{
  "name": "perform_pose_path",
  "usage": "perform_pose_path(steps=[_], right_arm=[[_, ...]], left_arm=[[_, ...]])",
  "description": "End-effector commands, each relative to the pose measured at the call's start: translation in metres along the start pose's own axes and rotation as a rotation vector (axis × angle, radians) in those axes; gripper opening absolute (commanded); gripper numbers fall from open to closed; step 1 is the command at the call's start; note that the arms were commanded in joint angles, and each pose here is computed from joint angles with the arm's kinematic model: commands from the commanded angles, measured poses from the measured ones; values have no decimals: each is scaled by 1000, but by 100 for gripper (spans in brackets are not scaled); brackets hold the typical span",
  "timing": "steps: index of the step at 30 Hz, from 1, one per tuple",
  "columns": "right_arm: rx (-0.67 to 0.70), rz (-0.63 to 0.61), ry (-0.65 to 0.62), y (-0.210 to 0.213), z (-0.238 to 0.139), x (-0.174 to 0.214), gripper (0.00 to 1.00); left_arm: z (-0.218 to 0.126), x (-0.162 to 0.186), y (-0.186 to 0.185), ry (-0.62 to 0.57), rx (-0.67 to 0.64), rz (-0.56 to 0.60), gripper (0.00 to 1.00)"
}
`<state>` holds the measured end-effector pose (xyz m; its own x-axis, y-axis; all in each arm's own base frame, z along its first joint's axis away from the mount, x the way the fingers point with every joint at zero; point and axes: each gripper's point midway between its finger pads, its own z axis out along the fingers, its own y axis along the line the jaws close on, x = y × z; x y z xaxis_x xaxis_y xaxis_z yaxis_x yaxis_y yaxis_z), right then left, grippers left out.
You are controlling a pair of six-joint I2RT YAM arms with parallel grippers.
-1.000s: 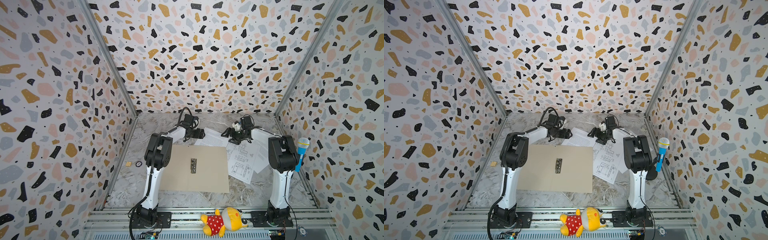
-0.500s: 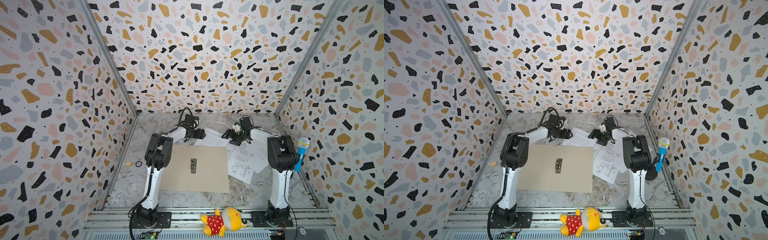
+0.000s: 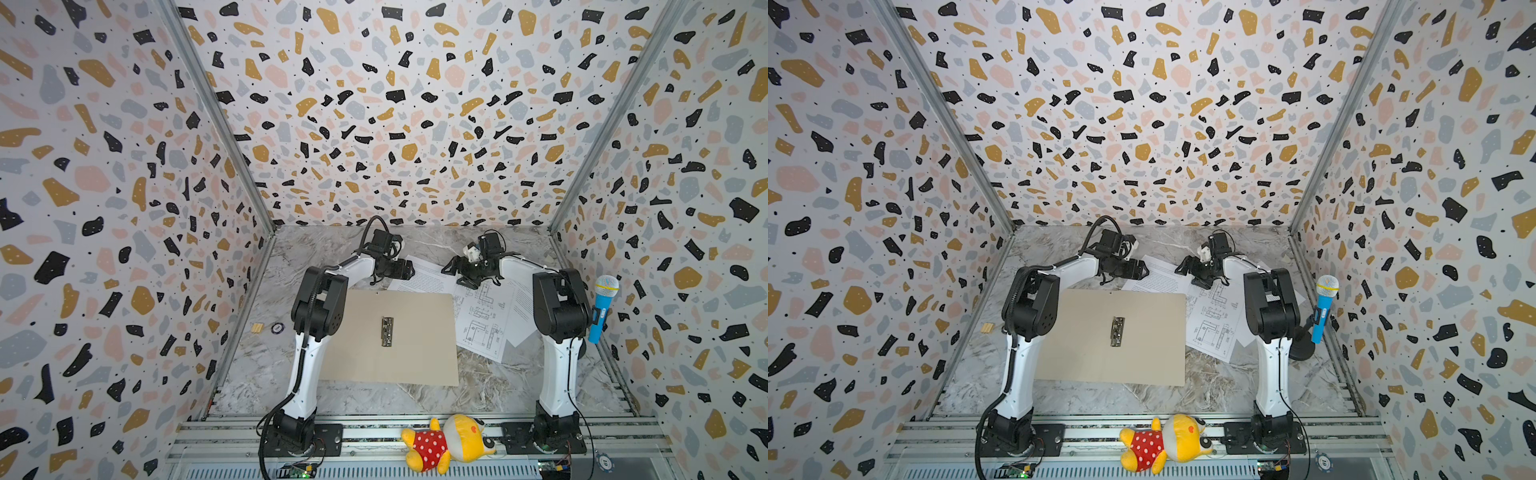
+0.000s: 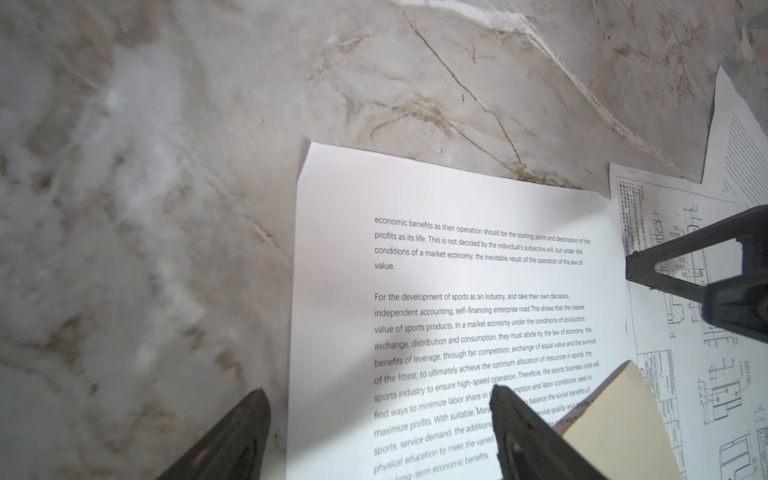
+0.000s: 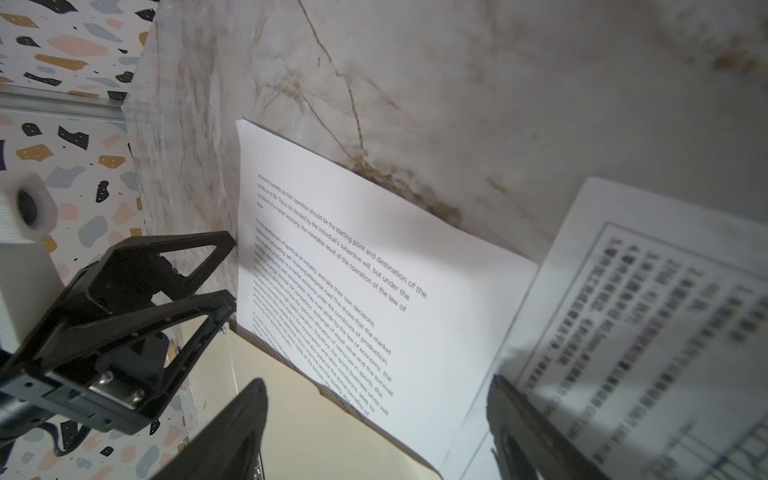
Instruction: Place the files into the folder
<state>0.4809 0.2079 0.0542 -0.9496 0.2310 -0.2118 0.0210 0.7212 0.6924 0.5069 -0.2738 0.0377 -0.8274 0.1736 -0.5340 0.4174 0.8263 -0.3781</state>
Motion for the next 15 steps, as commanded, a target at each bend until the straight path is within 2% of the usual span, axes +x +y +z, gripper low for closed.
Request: perform_pose_path(steps=[1, 15], right_arm=[[-4, 25, 15, -3, 9, 2, 84], [-109, 53, 21, 12, 14, -2, 84]], left_arm=[[18, 37, 4, 115, 7, -44, 85], [22, 41, 3, 120, 22, -52, 85]])
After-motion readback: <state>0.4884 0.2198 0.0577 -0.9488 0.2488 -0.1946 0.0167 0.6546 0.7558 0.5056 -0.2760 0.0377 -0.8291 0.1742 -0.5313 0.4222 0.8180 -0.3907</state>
